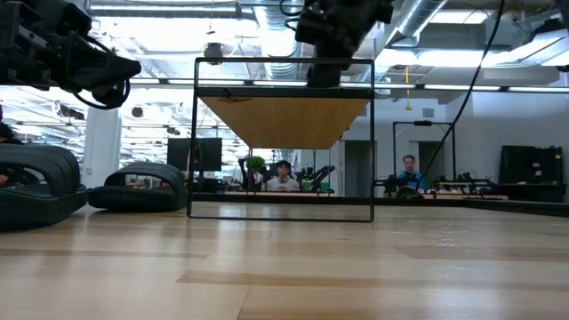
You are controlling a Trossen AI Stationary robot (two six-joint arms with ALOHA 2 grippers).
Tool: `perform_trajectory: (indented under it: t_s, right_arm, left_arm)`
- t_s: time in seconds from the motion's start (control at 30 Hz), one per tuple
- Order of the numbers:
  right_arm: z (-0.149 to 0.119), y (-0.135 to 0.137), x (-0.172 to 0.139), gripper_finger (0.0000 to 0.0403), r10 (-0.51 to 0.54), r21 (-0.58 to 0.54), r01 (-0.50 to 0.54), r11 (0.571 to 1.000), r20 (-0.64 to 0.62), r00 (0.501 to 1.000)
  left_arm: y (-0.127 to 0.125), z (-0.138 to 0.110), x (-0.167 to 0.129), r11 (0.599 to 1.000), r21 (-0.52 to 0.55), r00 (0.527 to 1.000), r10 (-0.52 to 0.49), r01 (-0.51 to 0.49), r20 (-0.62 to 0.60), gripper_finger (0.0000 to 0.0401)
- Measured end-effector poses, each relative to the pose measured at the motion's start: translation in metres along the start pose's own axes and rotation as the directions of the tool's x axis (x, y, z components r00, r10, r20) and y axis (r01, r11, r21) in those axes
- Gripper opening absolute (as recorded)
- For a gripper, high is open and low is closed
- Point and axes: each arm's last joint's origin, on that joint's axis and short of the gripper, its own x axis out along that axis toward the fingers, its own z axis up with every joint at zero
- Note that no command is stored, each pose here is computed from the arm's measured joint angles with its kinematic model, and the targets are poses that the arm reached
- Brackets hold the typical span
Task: Pick and place slides into the shelf
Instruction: Put the black slide on the shelf
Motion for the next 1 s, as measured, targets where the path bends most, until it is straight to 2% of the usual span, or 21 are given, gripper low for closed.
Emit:
perform_trajectory:
  t_s: [0.13,0.27,0.47,0.9,1.0]
  right_arm:
    - [0.002,0.015,0.008,0.0002,-0.111,-0.113,0.100,0.988,-0.090,0.990]
    - [0.005,0.023,0.012,0.0001,-0.113,-0.171,0.096,0.981,-0.095,0.989]
    - [0.008,0.027,0.013,0.0000,-0.192,-0.240,0.164,0.957,-0.098,0.977]
    - [0.010,0.023,0.014,0.0000,-0.209,-0.291,0.182,0.939,-0.064,0.976]
    - [0.012,0.024,0.014,0.0000,-0.181,-0.296,0.159,0.942,-0.049,0.982]
  left_arm:
    - [0.000,0.000,0.000,1.000,0.000,1.000,0.000,0.000,0.000,0.0000]
    - [0.000,0.000,0.000,1.000,-0.001,1.000,0.000,0.000,0.000,0.0000]
    - [0.000,0.000,0.000,1.000,0.002,1.000,0.000,0.000,0.000,0.0000]
    - [0.000,0.000,0.000,1.000,-0.006,1.000,0.000,0.000,0.000,0.0000]
    - [0.000,0.000,0.000,1.000,0.001,1.000,0.000,0.000,0.000,0.0000]
